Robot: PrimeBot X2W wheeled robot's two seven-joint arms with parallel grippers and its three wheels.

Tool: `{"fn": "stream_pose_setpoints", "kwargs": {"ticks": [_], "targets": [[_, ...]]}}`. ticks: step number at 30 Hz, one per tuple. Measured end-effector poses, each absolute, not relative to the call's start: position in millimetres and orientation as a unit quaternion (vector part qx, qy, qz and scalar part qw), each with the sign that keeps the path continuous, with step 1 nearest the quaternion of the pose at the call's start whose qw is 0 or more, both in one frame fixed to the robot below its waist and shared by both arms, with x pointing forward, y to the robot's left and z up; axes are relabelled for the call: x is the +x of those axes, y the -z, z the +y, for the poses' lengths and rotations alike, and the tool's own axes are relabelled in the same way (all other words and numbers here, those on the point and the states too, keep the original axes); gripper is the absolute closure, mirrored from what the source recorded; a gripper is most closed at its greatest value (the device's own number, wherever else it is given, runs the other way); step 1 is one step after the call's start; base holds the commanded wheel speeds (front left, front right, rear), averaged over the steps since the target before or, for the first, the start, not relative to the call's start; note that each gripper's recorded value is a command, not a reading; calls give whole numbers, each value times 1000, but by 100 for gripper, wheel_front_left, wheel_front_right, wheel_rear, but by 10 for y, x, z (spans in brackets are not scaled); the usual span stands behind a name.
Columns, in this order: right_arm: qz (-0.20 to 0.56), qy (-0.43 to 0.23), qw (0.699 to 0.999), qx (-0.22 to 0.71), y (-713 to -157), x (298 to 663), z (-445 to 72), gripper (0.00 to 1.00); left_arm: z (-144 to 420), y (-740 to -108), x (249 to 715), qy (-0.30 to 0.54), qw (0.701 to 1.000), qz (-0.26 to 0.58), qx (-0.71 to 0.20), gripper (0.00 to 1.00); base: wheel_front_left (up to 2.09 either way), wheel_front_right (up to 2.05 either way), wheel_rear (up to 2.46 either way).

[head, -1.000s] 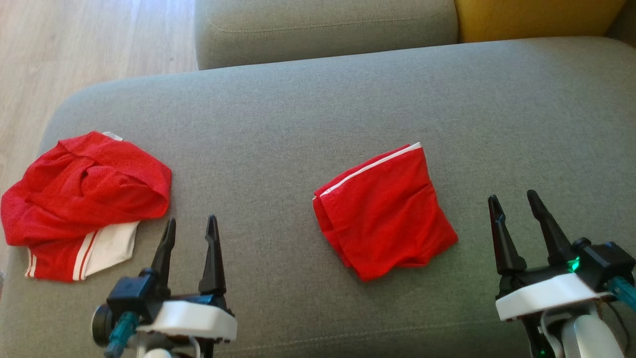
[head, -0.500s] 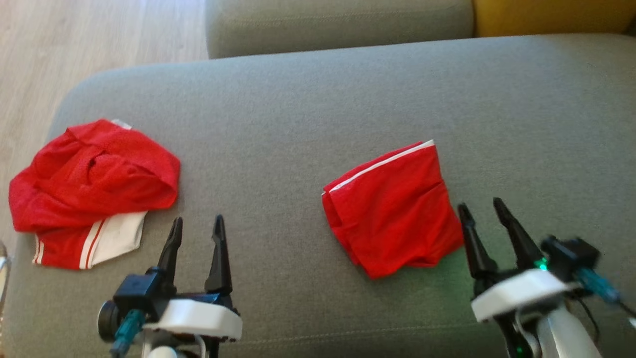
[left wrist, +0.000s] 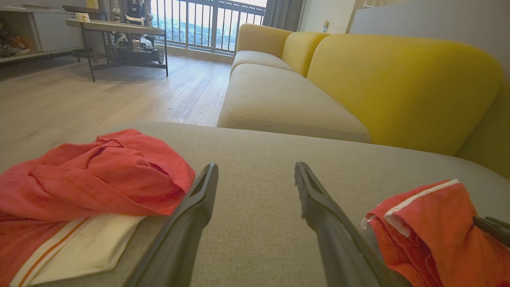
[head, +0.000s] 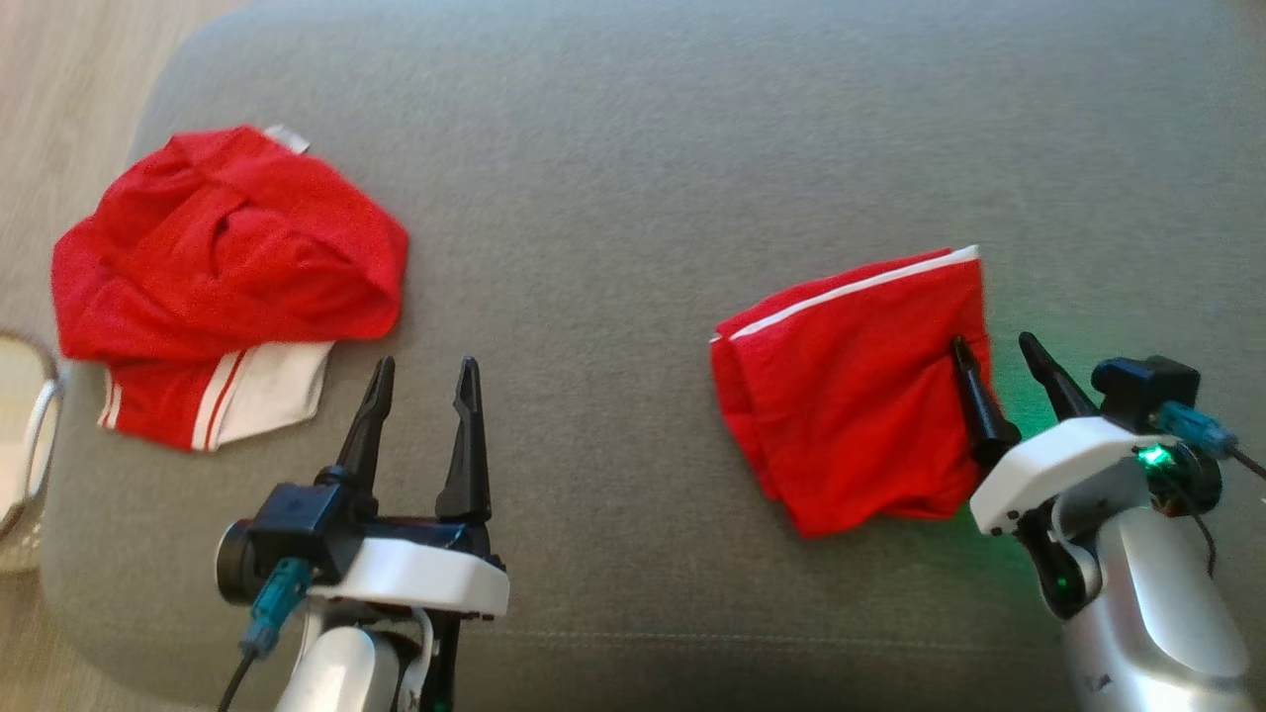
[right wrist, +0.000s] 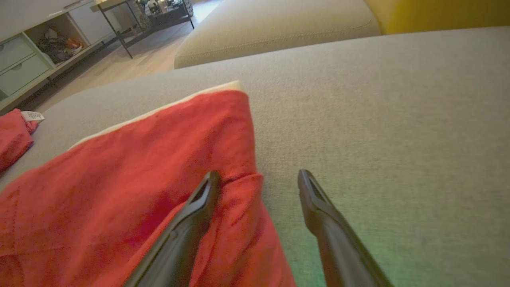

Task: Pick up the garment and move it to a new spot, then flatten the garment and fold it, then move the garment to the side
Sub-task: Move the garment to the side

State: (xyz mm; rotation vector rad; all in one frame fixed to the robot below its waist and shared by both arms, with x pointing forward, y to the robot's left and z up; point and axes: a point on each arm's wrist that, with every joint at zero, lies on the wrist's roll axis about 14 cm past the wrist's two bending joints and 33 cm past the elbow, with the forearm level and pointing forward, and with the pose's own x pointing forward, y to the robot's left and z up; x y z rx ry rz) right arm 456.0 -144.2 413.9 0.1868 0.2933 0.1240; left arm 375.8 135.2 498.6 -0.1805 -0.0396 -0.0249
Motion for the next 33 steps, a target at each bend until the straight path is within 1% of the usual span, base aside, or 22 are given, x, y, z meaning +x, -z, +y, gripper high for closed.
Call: {"fn": "stream_pose_setpoints", "kwargs": {"ticks": [5, 9, 10, 11, 12, 13, 20, 27, 33], "targets": [[176, -83, 976, 96, -3978, 4612, -1254, 0, 1440, -4894, 3758, -2, 996, -6, -86, 0, 0, 0, 0], [199, -97, 970, 99, -3862, 4582, -1146, 0, 1470, -4838, 3746, -8, 996, 2, -84, 0, 0, 0, 0], [201, -98, 970, 98, -3853, 4576, -1141, 7, 1469, -4836, 3745, -8, 996, 3, -84, 0, 0, 0, 0], [201, -99, 970, 98, -3852, 4573, -1138, 41, 1466, -4834, 3745, -7, 996, 3, -84, 0, 0, 0, 0], [203, -101, 969, 98, -3849, 4570, -1126, 83, 1461, -4831, 3746, -6, 996, 3, -84, 0, 0, 0, 0], [205, -103, 969, 96, -3845, 4568, -1115, 100, 1453, -4832, 3748, -5, 996, 3, -84, 0, 0, 0, 0], [199, -118, 971, 69, -3885, 4585, -1115, 100, 1405, -4886, 3804, 4, 996, -6, -84, 0, 0, 0, 0], [171, -141, 975, 11, -4051, 4657, -1155, 100, 1293, -4896, 3865, 23, 996, -8, -82, 0, 0, 0, 0], [148, -132, 979, -41, -4250, 4785, -1476, 100, 1014, -4897, 3992, 74, 994, -13, -75, 0, 0, 0, 0]]}}
